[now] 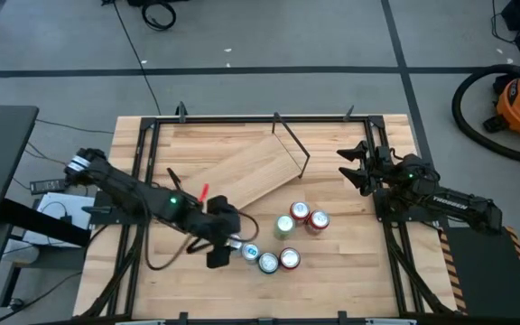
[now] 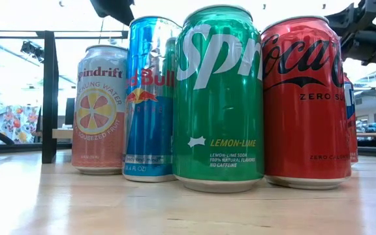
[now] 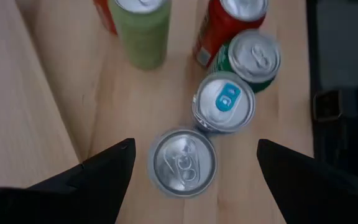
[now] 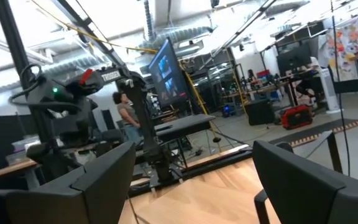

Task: Place canned beverage on shelf
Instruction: Put the orange white soda can on the shelf

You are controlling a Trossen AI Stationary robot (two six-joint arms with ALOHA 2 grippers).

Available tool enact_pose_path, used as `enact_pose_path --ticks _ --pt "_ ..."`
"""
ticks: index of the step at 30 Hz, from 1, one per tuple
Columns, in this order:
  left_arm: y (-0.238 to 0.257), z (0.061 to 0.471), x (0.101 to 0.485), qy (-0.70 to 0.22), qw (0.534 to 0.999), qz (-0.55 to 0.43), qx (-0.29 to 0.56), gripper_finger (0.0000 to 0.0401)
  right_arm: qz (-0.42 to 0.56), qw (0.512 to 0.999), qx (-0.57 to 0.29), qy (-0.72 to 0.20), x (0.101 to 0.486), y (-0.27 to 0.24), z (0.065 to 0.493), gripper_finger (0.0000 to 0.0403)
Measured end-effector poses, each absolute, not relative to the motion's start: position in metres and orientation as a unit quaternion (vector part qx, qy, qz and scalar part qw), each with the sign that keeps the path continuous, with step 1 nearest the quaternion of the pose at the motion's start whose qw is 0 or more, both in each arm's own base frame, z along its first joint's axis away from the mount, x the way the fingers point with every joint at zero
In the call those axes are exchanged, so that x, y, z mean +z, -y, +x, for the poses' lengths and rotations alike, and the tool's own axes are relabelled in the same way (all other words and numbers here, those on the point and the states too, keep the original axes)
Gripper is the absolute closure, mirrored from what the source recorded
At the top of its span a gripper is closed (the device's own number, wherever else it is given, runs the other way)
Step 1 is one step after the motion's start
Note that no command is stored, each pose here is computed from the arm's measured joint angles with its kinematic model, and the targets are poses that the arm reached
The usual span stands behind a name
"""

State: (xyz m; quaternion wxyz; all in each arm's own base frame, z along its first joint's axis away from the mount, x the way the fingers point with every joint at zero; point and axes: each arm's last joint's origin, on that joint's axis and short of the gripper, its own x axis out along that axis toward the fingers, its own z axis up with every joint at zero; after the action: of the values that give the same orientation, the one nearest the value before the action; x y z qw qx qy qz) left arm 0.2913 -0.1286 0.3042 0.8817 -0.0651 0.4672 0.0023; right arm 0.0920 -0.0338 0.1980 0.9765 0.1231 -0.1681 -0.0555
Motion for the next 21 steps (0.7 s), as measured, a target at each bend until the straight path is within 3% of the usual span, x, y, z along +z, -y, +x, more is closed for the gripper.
enact_pose_path --ticks 9,15,21 --pt "0.14 0.302 0.291 -0.55 0.835 0.025 -0.01 0.0033 0.123 0.975 -0.065 0.171 0.198 0.033 0.092 0.0069" --pt "0.143 0.307 0.281 -0.565 0.825 0.029 -0.012 0.0004 0.128 0.976 -0.067 0.166 0.197 0.034 0.093 0.0069" --pt "0.145 0.311 0.275 -0.569 0.821 0.042 -0.023 0.0002 0.131 0.975 -0.07 0.162 0.196 0.034 0.093 0.0069"
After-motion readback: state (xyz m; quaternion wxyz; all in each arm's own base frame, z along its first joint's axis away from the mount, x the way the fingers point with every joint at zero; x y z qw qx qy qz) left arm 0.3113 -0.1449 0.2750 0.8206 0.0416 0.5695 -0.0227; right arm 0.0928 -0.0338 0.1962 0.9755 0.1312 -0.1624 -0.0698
